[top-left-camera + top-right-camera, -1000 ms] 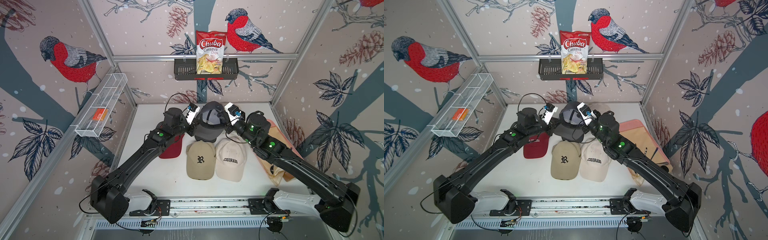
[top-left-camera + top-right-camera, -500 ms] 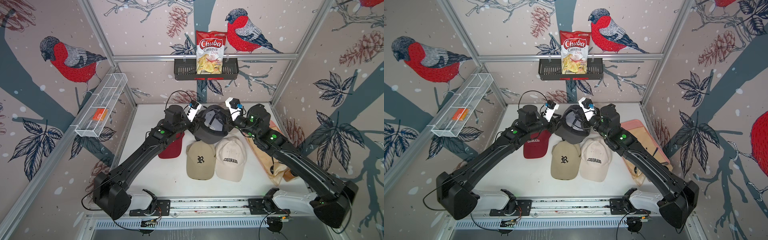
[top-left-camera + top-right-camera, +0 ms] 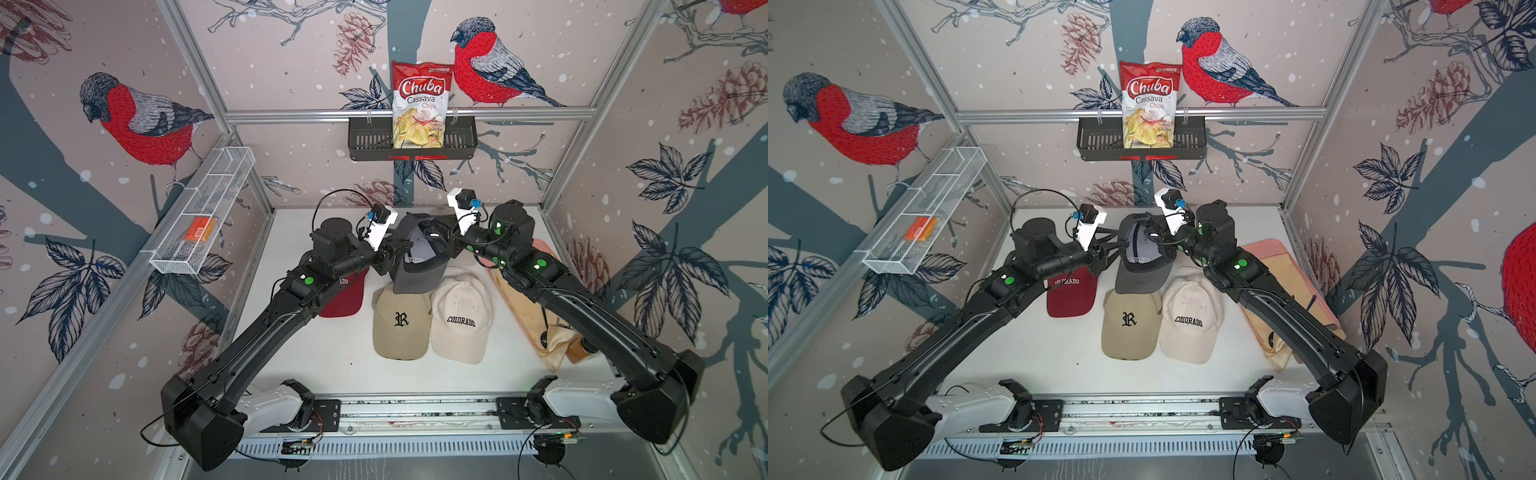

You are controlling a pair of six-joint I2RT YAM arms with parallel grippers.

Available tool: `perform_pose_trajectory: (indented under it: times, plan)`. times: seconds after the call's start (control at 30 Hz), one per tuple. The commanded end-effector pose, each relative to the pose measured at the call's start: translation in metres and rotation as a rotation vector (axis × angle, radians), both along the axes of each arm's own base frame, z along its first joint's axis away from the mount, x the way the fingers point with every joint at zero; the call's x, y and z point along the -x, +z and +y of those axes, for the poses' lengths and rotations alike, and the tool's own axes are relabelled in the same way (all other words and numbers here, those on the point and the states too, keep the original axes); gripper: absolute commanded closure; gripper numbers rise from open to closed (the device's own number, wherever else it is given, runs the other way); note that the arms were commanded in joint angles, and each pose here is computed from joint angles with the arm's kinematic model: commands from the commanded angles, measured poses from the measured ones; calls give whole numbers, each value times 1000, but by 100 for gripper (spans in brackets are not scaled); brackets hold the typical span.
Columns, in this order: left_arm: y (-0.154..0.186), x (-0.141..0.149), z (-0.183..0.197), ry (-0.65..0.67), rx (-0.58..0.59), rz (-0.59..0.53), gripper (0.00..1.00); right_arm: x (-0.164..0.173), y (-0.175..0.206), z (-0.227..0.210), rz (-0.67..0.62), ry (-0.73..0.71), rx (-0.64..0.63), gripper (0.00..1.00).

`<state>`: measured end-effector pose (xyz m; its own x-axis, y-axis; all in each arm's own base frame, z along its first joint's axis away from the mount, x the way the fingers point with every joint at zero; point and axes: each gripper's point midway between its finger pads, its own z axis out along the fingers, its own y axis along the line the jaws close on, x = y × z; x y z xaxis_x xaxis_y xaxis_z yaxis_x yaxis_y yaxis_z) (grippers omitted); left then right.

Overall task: Open the adjustable buckle of the baseball cap
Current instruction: Open the adjustable buckle on the baseball cap.

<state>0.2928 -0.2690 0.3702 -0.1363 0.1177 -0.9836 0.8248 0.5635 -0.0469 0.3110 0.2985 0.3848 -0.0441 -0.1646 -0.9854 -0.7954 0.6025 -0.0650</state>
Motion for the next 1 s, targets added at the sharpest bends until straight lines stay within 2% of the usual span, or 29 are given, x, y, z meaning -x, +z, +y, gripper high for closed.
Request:
perform_pose_trajectory:
  times: [0.0, 0.33, 0.6, 0.73, 0.8, 0.87, 0.97]
  plan:
    - [16, -7, 4, 47, -11, -75, 48, 3, 8, 5, -34, 20, 6, 100]
    - [27, -34, -3, 95, -183, -169, 44, 10, 7, 14, -55, 42, 44, 100]
    - [27, -32, -17, 30, -253, -201, 49, 12, 9, 16, -69, 37, 67, 100]
    - [22, -33, -23, 3, -280, -201, 57, 12, 10, 16, -79, 35, 72, 100]
    - [22, -33, -26, -11, -284, -209, 68, 12, 10, 16, -80, 33, 75, 100]
    - [22, -35, -28, -12, -284, -215, 84, 12, 11, 16, -84, 28, 75, 100]
    - [24, -35, -30, -14, -276, -226, 98, 11, 11, 14, -89, 18, 76, 98]
